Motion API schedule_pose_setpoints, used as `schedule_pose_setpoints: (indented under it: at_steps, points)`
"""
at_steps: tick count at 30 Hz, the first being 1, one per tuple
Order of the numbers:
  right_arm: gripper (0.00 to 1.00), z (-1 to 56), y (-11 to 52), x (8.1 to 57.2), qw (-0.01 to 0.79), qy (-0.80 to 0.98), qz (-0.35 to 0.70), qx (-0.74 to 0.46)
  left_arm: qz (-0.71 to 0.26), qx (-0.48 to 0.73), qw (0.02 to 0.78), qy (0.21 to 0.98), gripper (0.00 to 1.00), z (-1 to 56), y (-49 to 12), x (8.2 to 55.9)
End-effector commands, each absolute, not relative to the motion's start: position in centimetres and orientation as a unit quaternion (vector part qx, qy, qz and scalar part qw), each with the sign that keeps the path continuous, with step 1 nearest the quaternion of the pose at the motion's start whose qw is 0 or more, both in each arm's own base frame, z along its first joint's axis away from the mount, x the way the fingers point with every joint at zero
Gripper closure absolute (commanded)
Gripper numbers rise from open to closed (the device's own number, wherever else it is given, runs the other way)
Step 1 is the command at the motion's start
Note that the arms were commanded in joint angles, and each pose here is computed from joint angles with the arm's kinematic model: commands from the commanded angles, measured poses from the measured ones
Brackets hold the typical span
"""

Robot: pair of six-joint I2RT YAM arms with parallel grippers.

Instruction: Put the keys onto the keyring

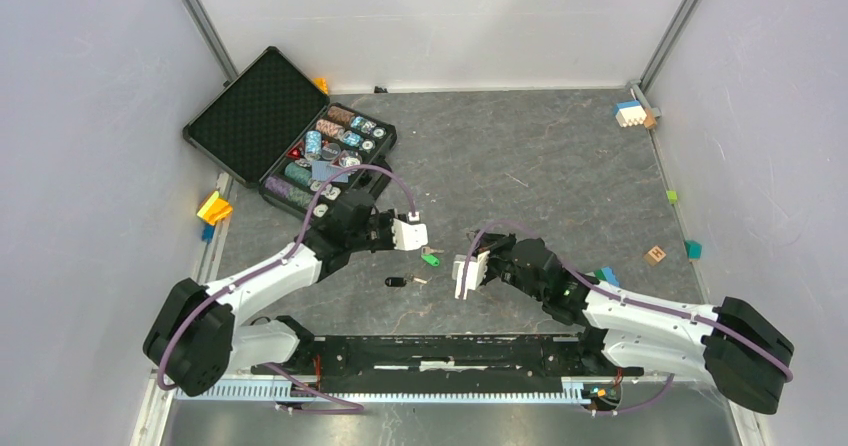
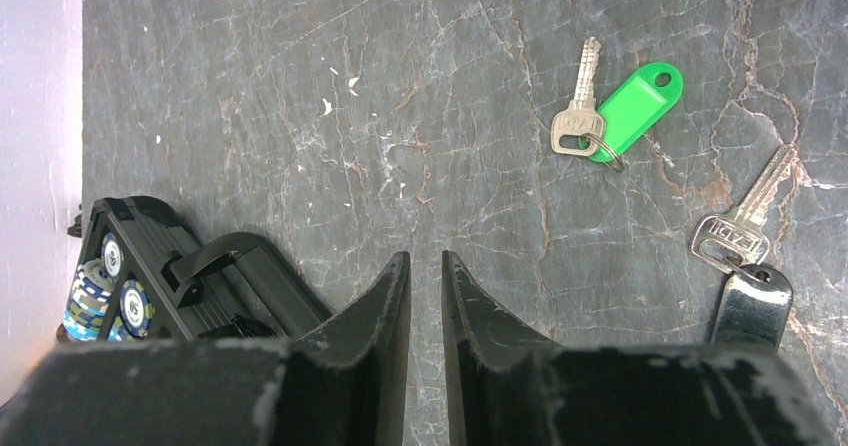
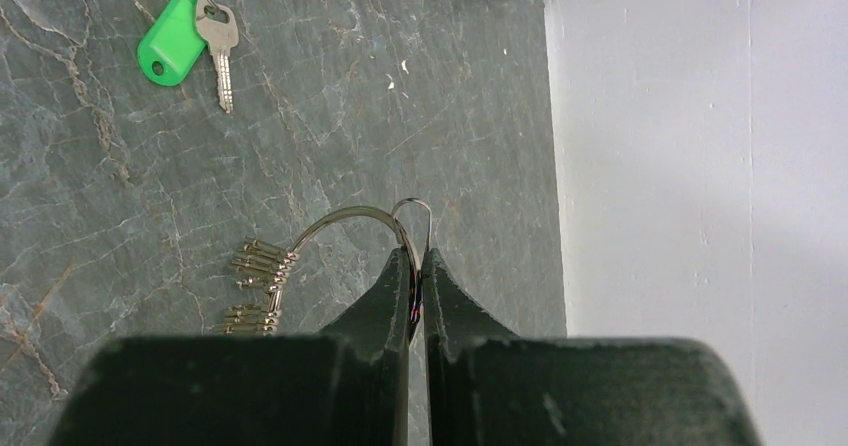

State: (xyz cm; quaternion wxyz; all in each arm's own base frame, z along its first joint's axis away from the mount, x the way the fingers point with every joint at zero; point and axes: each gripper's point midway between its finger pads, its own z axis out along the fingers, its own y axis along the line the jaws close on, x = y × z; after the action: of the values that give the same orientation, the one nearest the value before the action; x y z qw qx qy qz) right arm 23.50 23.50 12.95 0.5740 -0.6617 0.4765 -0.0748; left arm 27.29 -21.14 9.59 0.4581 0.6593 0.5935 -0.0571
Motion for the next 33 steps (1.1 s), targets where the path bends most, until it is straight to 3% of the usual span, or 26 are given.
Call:
schedule_pose_setpoints:
  at_steps: [1,16,33]
  points:
    - [1.00,15.5,24.3,24.1,0.603,0.474,-0.075,-0.638,-0.051,0.657,0.484,0.576,0.76,10.6,-21.4,27.5]
    - [1.00,15.9,25.3,23.8,0.609,0.507,-0.020,-0.609,-0.061,0.648,0.502,0.569,0.79,10.9,-21.9,27.4]
    - [1.00,16.1,25.9,23.5,0.609,0.514,0.004,-0.603,-0.061,0.681,0.535,0.496,0.83,11.6,-22.6,26.2]
